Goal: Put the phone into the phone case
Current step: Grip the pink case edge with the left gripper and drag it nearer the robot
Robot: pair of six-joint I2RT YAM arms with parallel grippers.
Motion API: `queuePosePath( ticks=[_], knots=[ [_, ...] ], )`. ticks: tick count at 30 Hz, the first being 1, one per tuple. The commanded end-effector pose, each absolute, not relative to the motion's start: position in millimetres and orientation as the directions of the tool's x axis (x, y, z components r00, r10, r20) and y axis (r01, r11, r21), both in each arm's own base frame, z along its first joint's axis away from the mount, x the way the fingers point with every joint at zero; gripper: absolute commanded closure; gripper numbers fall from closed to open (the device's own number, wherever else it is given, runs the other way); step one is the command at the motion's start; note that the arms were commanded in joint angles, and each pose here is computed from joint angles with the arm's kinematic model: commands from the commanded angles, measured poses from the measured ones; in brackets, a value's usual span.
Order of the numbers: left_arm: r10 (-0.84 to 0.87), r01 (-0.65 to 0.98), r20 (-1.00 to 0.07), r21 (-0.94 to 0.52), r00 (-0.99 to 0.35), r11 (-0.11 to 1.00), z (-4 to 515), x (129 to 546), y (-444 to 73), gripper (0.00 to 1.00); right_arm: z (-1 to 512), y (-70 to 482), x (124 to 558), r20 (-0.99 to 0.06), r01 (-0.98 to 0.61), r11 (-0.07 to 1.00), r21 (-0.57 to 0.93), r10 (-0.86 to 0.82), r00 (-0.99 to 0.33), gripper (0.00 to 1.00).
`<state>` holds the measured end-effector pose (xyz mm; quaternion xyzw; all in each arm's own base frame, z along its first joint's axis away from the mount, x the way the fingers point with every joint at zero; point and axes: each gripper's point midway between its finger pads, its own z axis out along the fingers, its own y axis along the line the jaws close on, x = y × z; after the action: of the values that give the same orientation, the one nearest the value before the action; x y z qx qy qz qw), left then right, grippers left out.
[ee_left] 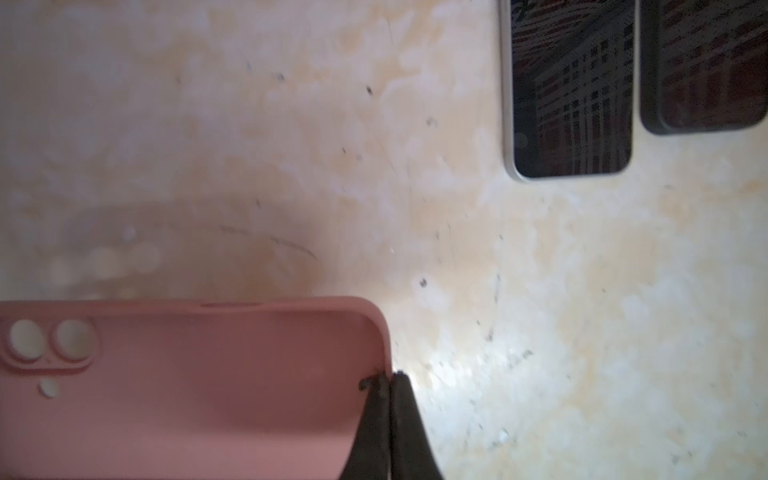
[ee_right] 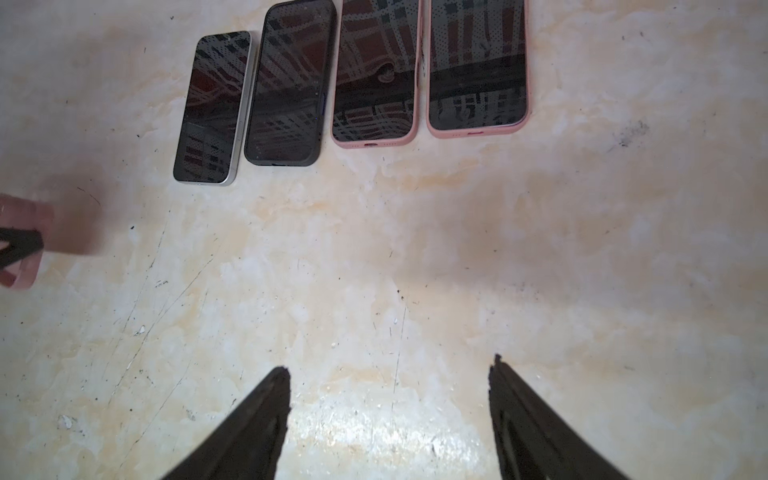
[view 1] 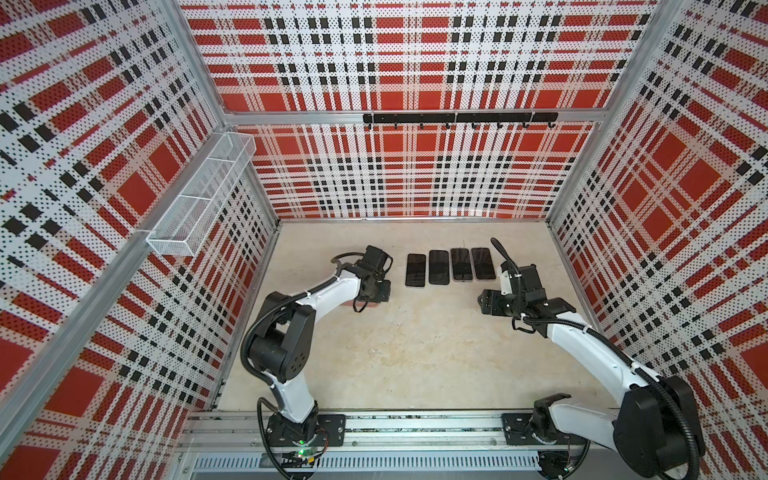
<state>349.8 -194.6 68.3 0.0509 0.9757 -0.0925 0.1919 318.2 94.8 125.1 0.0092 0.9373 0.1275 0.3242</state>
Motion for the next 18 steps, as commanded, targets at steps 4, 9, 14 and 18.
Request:
queuePosePath(
  ticks=[4,9,14,18],
  knots=[
    [-0.121,0.000,-0.353,-0.326,-0.928,0.945,85.7,282.3,-254.4,1.00,126.2,93.0,327.3,-0.635,-0.102,0.958,0.267,0.095,-0.766,0.23],
    [-0.154,0.000,-0.363,-0.391,-0.919,0.921,92.4,256.3,-296.9,1.00,115.3,97.0,324.3,-0.623,-0.114,0.949,0.293,0.099,-0.776,0.23],
    [-0.102,0.033,-0.364,-0.346,-0.926,0.938,75.5,245.3,-325.9,1.00,109.7,99.2,321.1,-0.612,-0.121,0.945,0.303,0.096,-0.785,0.23],
    [-0.063,0.059,-0.358,-0.319,-0.932,0.946,62.4,244.5,-341.9,0.99,110.3,99.1,319.8,-0.615,-0.124,0.945,0.303,0.094,-0.783,0.22]
  ],
)
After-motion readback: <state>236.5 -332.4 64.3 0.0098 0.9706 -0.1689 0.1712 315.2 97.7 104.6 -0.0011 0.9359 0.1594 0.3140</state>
